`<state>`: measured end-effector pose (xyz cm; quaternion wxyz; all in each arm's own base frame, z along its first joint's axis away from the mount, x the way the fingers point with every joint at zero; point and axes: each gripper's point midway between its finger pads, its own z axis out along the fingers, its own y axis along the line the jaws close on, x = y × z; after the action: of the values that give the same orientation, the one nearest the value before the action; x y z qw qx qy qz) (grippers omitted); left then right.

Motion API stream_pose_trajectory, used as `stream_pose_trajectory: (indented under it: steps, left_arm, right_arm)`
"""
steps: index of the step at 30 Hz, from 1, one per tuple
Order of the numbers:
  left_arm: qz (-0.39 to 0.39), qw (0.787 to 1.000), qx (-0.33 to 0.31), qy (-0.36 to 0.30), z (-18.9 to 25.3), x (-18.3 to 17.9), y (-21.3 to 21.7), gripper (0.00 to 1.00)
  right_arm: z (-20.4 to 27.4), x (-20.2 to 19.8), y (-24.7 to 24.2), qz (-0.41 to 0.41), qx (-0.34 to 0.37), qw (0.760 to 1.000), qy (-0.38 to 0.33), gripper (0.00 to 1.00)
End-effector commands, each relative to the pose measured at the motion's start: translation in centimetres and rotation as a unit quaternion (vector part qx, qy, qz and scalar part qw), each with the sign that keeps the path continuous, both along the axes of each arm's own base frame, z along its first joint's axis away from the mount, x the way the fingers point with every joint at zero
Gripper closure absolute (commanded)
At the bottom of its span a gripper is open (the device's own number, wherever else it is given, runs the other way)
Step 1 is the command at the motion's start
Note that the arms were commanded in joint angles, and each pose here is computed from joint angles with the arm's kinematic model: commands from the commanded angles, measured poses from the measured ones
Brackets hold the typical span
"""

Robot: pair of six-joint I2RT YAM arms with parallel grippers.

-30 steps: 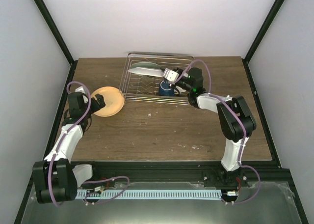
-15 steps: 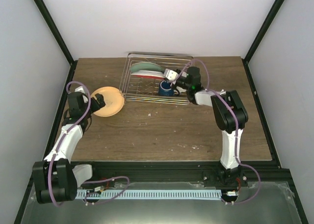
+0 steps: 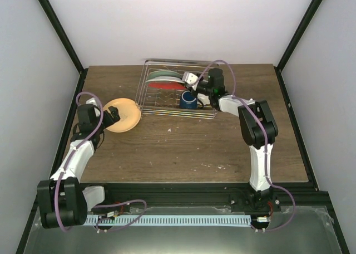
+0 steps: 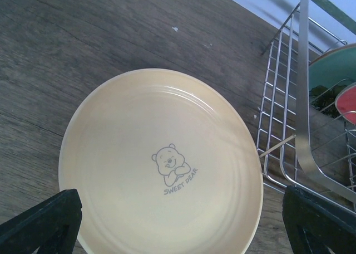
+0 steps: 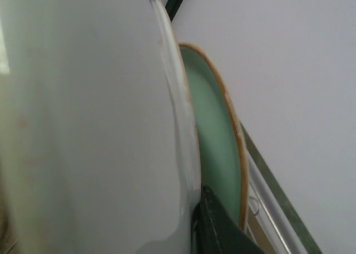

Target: Load the mixed dishes into the dish rack

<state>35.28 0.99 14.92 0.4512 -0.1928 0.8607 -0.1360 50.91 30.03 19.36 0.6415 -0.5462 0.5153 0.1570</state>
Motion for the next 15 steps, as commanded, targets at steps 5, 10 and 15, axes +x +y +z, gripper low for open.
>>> stream_pose_trajectory:
  steps: [5, 10, 15]
  left_arm:
    - [0.002, 1.000, 0.001, -0.002, -0.3, 0.1, 0.1, 0.00]
    - [0.002, 1.000, 0.002, 0.000, -0.4, -0.1, 0.1, 0.00]
    - [0.003, 1.000, 0.001, 0.002, -0.6, -0.4, 0.1, 0.00]
  right_arm:
    - [4.1, 0.7, 1.6, -0.001, 0.016, 0.998, -0.055, 0.95]
    - [3.0, 0.2, 2.7, -0.003, 0.001, 0.999, -0.051, 0.90]
    - [2.8, -0.6, 3.0, -0.005, -0.007, 0.999, -0.053, 0.79]
